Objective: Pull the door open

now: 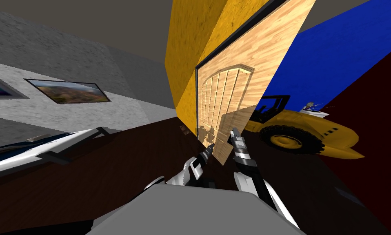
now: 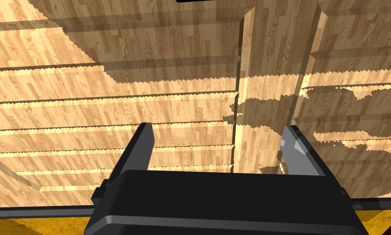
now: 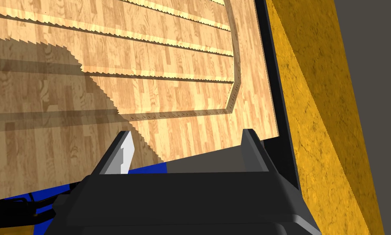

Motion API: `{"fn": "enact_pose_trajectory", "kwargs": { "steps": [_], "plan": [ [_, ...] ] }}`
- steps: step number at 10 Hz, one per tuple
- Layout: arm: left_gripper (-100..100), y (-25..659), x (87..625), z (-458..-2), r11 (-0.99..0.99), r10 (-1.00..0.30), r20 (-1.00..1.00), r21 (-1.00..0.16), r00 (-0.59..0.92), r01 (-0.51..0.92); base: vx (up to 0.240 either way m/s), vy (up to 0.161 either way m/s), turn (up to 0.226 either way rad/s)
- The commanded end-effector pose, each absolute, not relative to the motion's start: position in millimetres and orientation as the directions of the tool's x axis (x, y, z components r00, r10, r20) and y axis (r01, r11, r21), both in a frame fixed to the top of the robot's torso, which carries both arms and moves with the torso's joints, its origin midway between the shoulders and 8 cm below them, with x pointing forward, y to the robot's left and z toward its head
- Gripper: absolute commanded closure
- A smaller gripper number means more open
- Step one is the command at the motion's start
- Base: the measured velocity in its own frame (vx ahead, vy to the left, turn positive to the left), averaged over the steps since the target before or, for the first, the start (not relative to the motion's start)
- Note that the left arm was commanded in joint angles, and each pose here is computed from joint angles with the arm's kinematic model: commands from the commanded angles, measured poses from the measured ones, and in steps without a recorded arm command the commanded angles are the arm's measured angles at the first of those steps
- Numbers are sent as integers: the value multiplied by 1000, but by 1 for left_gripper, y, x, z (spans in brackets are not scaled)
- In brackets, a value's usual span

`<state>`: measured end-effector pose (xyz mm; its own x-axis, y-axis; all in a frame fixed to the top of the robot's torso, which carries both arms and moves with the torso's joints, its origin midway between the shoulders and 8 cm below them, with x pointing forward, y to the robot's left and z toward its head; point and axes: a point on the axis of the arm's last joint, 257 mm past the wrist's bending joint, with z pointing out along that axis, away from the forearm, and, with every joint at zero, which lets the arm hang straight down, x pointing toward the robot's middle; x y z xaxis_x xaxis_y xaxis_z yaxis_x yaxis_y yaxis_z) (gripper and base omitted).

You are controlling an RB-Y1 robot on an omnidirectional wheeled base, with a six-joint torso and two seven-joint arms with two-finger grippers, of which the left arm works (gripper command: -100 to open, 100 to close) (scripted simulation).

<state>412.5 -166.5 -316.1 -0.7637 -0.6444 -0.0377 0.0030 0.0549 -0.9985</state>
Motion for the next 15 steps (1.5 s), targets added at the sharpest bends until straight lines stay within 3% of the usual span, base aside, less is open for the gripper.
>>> {"fn": "enact_pose_trajectory", "kwargs": {
  "steps": [1,6,14,15],
  "plan": [
    [-100,-166,412,-316,55,-645,-38,-998,-764,3,-16,28,83],
    [-100,-166,412,-316,55,-645,-38,-998,-764,3,3,2,4],
    [-100,-126,423,-343,136,-654,-95,-991,-750,6,-34,185,21],
    [-100,-140,418,-336,114,-647,-79,-993,-759,6,-43,-48,160]
  ]
}}
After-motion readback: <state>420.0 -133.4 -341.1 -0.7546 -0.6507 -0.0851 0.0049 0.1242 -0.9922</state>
